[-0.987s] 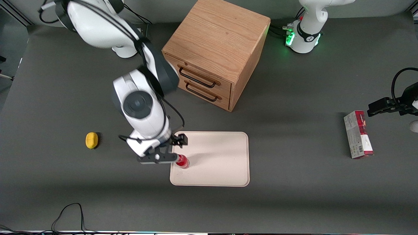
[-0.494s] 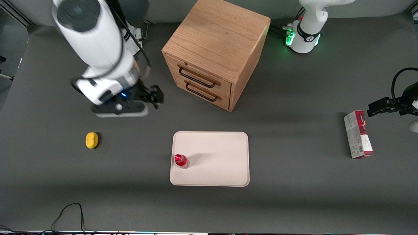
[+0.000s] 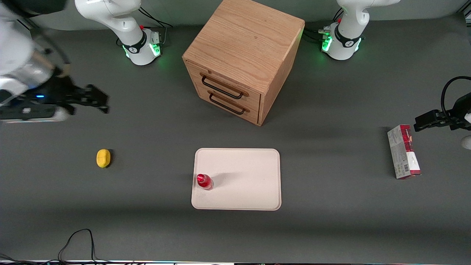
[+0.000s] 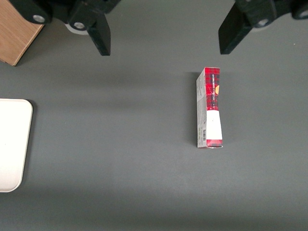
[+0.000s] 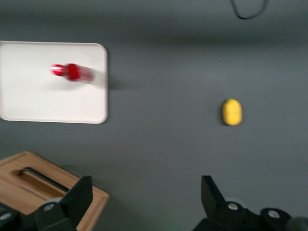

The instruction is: Place coke bottle on tray

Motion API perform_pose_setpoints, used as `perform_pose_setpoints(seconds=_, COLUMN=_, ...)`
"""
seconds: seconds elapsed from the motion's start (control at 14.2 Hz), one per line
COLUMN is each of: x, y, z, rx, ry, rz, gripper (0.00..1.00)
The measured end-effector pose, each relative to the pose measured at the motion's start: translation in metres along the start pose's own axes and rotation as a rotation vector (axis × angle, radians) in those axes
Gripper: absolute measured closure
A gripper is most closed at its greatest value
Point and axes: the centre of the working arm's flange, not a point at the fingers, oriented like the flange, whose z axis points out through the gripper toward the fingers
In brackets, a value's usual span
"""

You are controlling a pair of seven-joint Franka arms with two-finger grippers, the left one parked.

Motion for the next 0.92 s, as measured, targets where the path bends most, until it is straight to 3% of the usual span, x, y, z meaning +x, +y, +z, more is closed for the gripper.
perform_pose_setpoints(seconds=0.21, x=-0.008, y=0.051, z=0.007, rx=-0.005, ry=-0.019, rz=0.004, gripper=0.00)
perform_pose_setpoints(seconds=0.49, x=-0.004, y=0.094, z=0.023, rx=-0.008, ry=-0.009, rz=0.014, gripper=0.00)
perform_pose_setpoints(seconds=0.92, x=-0.001, y=0.111, z=0.037, rx=-0.009, ry=-0.018, rz=0.026, gripper=0.00)
